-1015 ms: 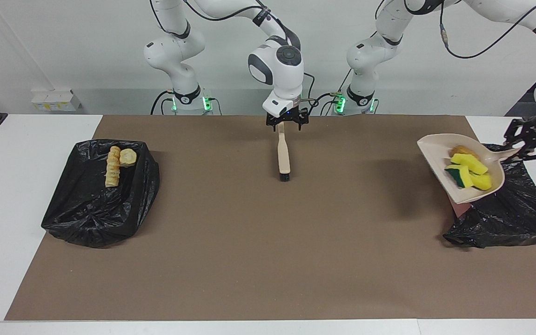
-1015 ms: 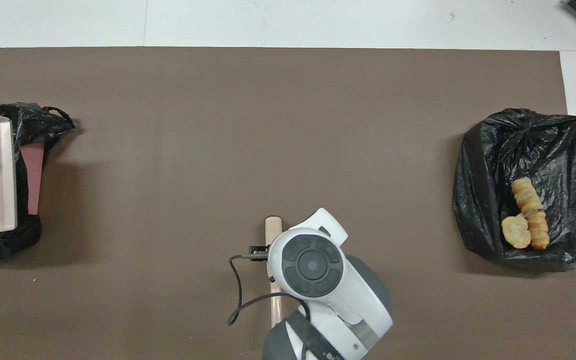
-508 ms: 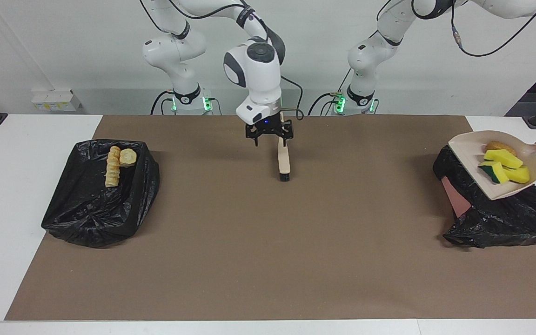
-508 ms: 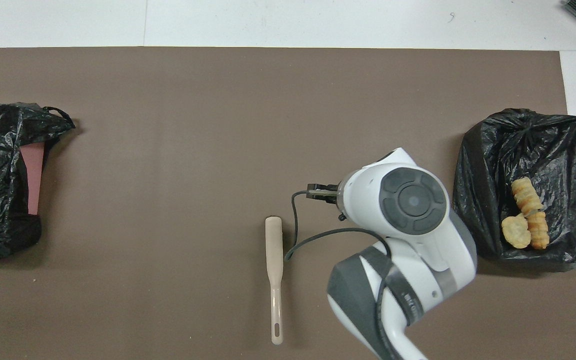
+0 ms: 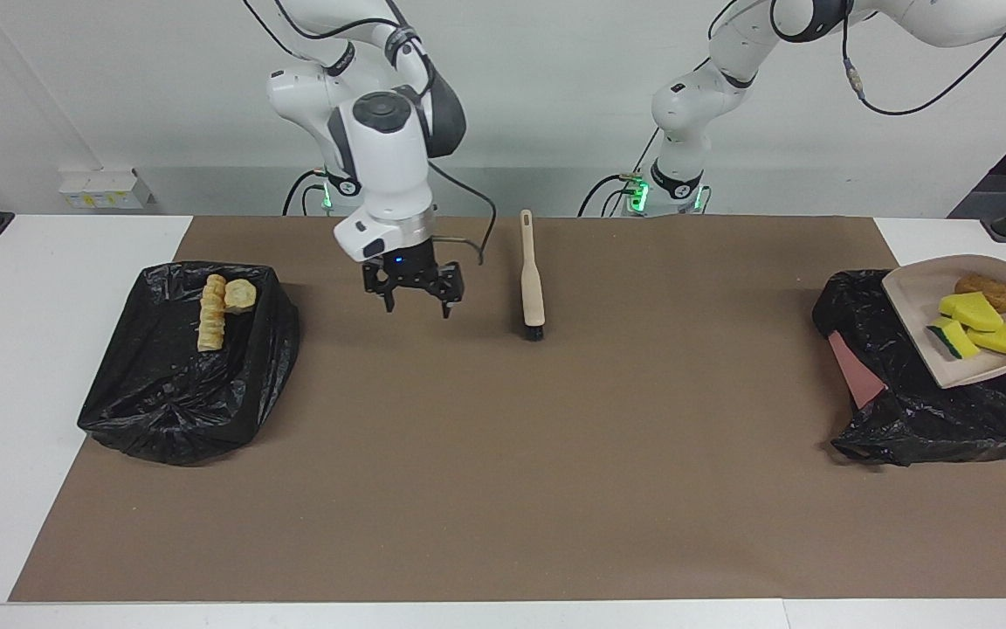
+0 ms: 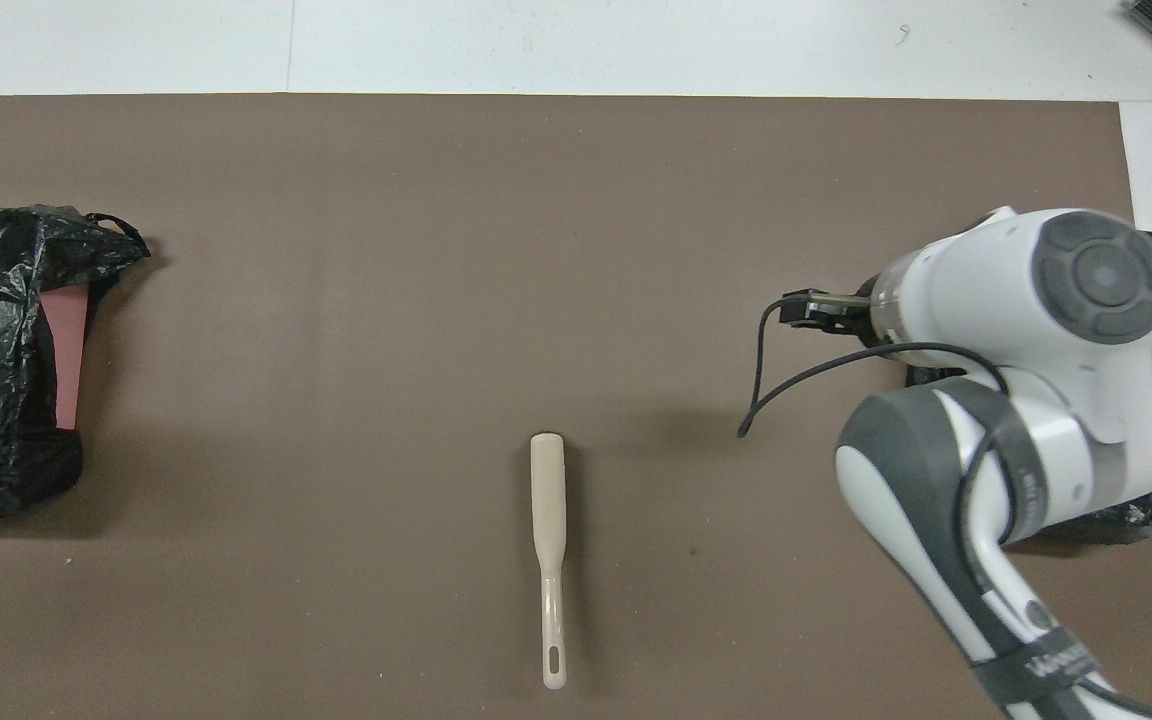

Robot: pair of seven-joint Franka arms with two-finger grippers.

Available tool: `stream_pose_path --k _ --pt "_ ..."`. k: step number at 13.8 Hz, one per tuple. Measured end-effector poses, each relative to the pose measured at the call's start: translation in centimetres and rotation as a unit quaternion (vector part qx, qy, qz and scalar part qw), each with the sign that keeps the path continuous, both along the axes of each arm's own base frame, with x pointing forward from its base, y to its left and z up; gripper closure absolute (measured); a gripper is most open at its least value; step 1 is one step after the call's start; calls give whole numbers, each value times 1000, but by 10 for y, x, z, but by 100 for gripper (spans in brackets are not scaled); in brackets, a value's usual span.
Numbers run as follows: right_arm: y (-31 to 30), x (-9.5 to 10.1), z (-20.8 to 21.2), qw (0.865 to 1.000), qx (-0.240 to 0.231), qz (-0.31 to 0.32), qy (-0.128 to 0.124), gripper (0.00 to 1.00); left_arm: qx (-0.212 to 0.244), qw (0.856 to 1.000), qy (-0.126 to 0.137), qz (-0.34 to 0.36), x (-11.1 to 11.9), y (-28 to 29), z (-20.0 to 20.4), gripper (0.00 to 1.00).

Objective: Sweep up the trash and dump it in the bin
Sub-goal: 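Tip the dustpan with the left gripper while the right gripper sets down the brush, then place the dustpan with the left gripper back at the table center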

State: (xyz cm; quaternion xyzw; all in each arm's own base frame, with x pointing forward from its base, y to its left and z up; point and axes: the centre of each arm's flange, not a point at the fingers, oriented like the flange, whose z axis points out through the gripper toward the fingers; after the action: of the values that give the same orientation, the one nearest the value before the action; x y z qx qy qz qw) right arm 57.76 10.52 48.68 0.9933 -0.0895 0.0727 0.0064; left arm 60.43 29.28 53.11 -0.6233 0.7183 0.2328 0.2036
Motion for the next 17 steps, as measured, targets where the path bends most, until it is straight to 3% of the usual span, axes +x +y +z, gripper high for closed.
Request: stream_pose_path --k 3,7,13,17 --pt "-42 2 39 1000 -7 2 -4 0 58 998 -7 -2 -6 -19 -8 68" --pt "-85 -15 94 1000 -15 26 10 0 123 992 -5 -18 -13 -34 7 68" --pt "-116 -47 181 999 -11 29 38 0 145 988 -40 -21 -27 -44 58 68" --pt "-119 -58 196 999 -9 25 47 0 145 988 -48 -23 -30 -58 72 68"
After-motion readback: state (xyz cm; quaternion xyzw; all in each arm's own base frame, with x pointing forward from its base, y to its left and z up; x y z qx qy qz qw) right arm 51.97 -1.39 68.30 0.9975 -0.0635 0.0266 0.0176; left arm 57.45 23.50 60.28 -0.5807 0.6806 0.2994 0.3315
